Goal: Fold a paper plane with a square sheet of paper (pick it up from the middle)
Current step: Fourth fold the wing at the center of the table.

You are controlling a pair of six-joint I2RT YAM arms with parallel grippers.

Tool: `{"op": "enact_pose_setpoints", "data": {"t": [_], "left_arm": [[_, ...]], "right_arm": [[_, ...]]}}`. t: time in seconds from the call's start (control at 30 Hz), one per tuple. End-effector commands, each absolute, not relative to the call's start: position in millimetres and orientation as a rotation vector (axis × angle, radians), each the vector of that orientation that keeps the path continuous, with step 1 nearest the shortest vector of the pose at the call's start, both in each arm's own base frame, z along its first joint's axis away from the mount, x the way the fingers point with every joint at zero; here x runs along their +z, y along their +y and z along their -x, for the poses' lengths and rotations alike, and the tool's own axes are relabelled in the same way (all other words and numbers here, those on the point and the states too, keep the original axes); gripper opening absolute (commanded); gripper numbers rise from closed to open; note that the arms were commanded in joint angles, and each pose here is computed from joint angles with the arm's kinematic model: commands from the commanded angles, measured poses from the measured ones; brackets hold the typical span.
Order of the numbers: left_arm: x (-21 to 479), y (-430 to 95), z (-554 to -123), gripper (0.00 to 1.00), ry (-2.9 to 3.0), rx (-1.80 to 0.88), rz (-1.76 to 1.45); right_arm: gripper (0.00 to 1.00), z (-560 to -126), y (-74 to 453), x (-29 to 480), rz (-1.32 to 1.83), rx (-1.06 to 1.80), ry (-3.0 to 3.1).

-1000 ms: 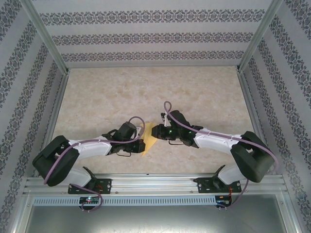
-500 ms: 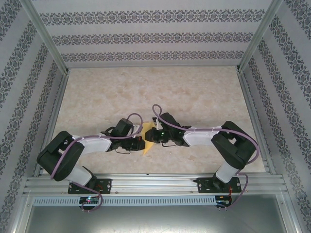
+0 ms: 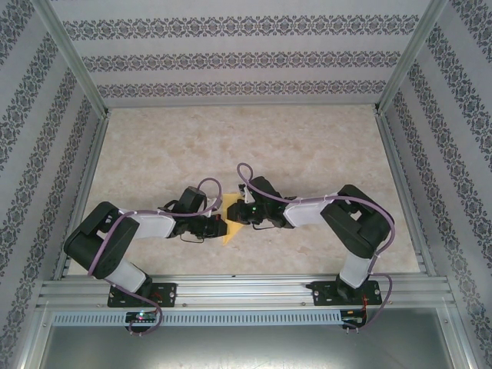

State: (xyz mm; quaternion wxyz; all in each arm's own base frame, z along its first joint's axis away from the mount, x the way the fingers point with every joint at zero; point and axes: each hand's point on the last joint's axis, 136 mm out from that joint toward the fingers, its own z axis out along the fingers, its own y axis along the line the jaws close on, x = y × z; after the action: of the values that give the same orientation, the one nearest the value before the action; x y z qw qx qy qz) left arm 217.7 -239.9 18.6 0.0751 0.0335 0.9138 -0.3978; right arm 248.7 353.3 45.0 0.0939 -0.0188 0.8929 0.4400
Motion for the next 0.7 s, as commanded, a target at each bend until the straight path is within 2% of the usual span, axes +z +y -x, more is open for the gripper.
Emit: {"op": "enact_pose_setpoints", "data": {"t": [0.0,0.1,0.23,0.33,0.67], "left_arm": [[11.8,-232.4,-217.8,0.0,2.757,-1.186,-0.048],[12.1,-231.2,-217.6,0.04,2.762,-1.175,-0.046],[12.1,-227.3,-217.3,0.14,2.771,-1.142,-0.03],[13.7,-226.4,-214.9,0.18,2.771,-1.146,-0.028],[15.0,-228.1,-210.0,0.22,2.78,-1.14,-0.053]], "right_arm": [[0.13,-259.6,358.5,48.4,0.05,1.35,2.613],[0.13,-261.0,358.6,46.4,0.047,1.355,2.615],[0.13,-263.0,356.8,43.7,0.034,1.35,2.621],[0.13,-264.6,356.3,40.6,0.015,1.347,2.628],[0.12,-266.8,350.0,29.8,-0.052,1.308,2.652]]}}
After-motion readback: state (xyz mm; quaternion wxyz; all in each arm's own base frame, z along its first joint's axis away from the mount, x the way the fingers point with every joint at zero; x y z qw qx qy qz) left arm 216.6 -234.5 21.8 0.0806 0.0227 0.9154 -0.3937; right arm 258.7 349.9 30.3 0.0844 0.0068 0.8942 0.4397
